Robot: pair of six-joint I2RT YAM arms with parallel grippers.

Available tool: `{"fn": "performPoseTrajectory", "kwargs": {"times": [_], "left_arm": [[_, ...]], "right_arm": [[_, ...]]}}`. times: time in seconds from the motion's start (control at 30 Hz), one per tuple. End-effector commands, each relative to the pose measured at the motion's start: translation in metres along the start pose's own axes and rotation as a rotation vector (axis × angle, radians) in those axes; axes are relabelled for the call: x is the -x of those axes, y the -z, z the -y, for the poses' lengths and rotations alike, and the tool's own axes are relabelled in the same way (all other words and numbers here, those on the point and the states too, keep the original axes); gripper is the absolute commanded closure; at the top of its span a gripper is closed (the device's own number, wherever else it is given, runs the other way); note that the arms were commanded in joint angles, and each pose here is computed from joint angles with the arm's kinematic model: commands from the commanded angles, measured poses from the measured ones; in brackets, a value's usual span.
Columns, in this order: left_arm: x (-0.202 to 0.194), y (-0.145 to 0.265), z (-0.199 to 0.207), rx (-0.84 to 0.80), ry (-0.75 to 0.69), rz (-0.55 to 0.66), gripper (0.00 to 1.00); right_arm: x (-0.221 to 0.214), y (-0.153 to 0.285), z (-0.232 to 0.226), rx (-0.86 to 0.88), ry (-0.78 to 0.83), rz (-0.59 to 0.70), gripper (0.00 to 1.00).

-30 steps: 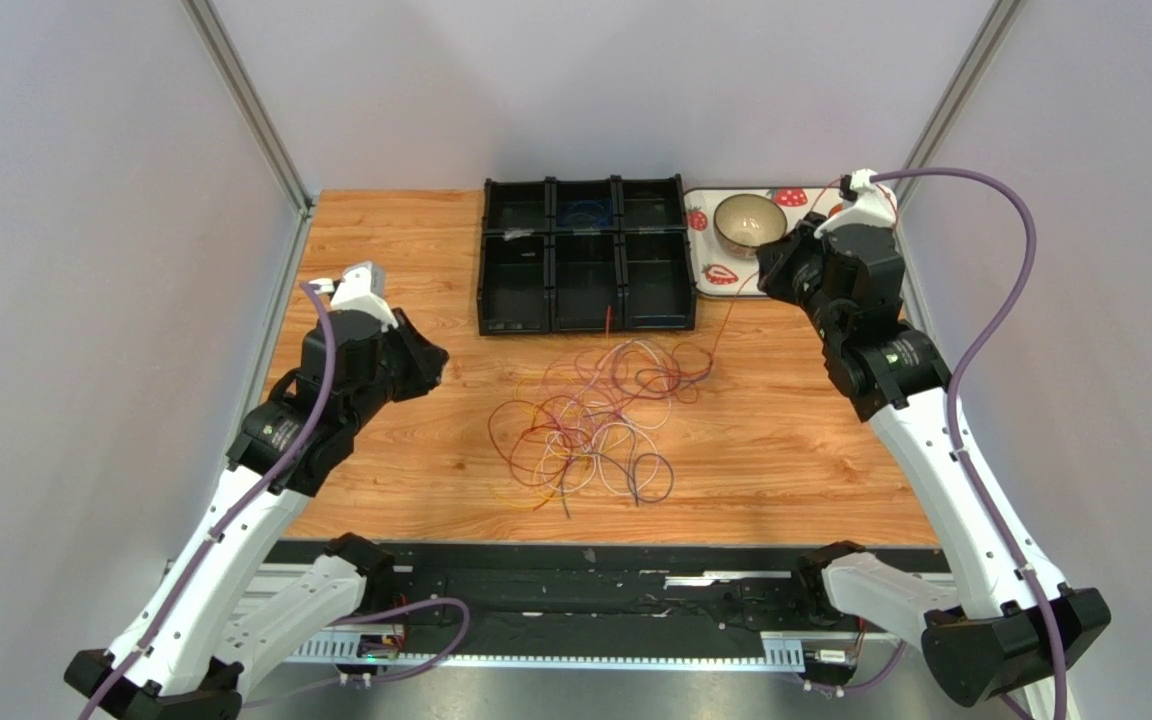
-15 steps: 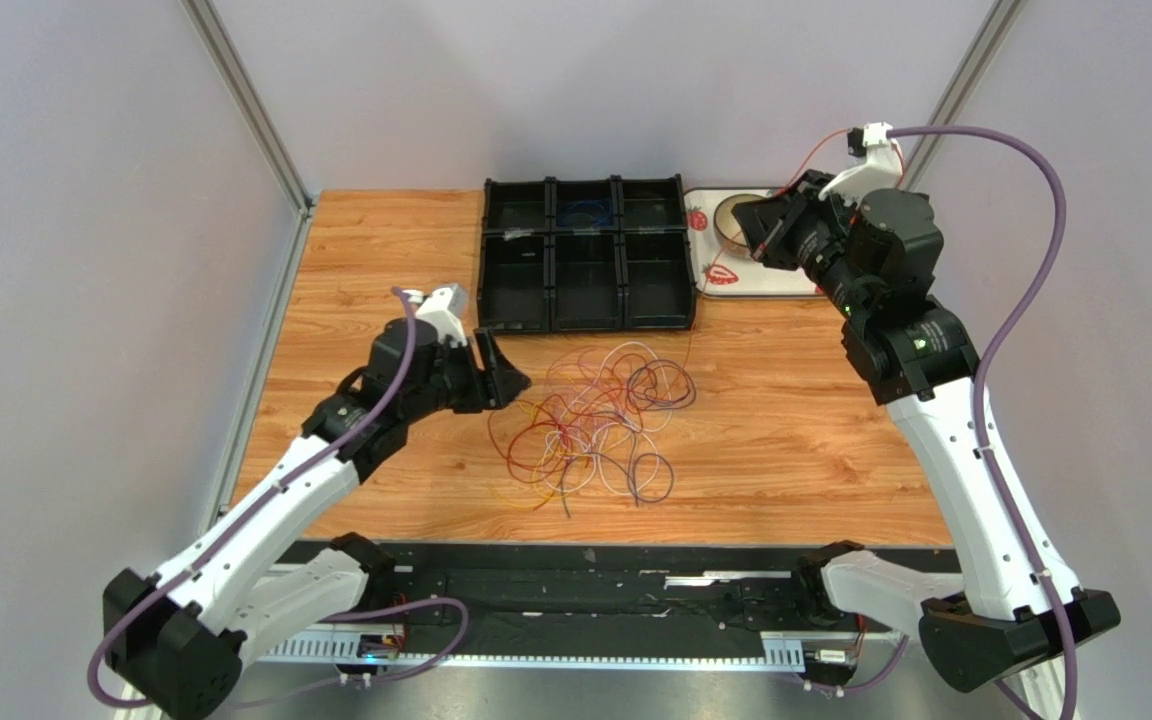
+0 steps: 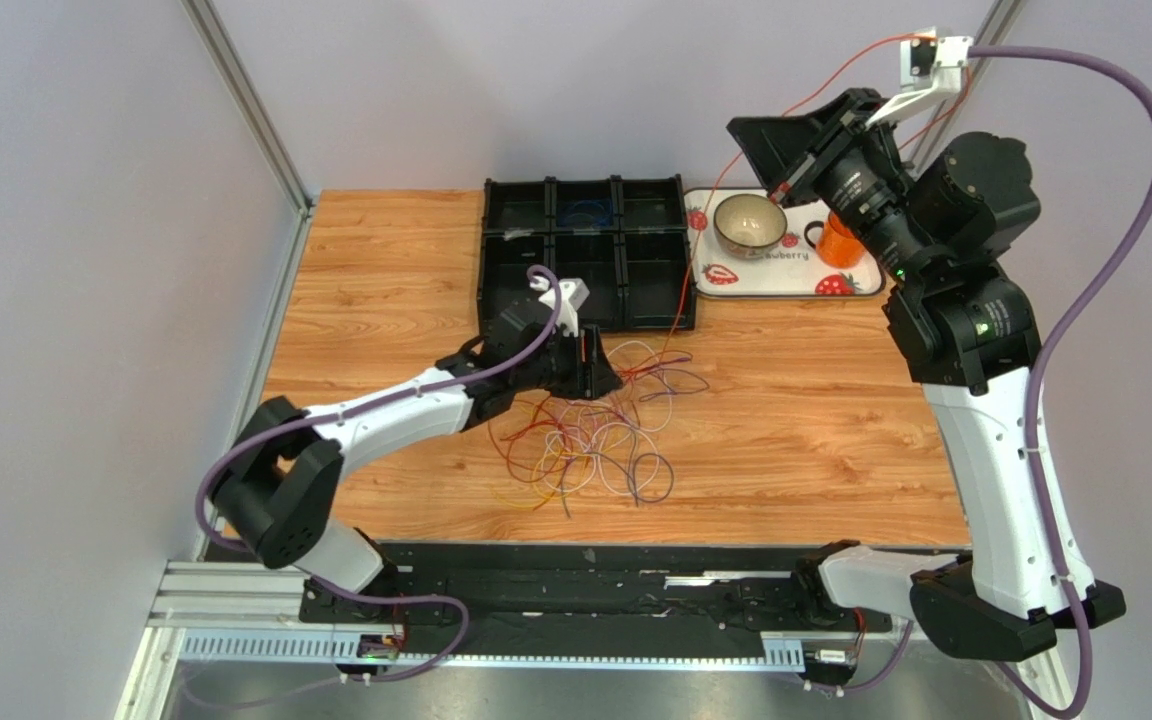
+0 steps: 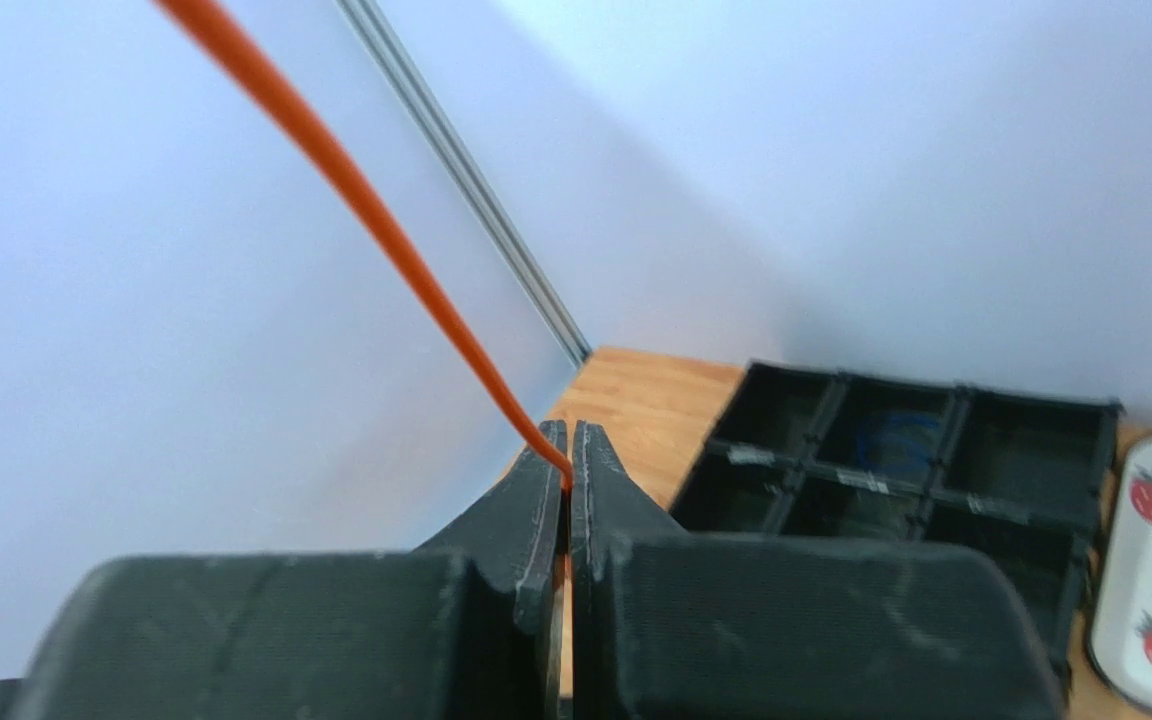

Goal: Untangle the cables
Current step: Untie the cable.

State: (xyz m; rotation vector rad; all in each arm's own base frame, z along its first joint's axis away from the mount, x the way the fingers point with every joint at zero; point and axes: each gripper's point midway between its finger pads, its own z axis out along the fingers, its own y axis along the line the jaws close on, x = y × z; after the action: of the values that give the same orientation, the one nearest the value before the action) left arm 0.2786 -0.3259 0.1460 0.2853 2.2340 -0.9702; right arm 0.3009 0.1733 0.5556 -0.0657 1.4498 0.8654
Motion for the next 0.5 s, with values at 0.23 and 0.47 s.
{"fn": "performPoseTrajectory", "kwargs": {"times": [0.23, 0.47], "left_arm": [[-0.026, -0.055, -0.023, 0.004, 0.036, -0.053, 0.83], [-0.048, -0.063, -0.042, 0.048, 0.048, -0.095, 1.0]], "right_arm": [[0.092, 0.016, -0.075, 0.239, 0.021, 0.233, 1.0], [0.14, 0.026, -0.097, 0.278, 0.053, 0.378, 1.0]]}}
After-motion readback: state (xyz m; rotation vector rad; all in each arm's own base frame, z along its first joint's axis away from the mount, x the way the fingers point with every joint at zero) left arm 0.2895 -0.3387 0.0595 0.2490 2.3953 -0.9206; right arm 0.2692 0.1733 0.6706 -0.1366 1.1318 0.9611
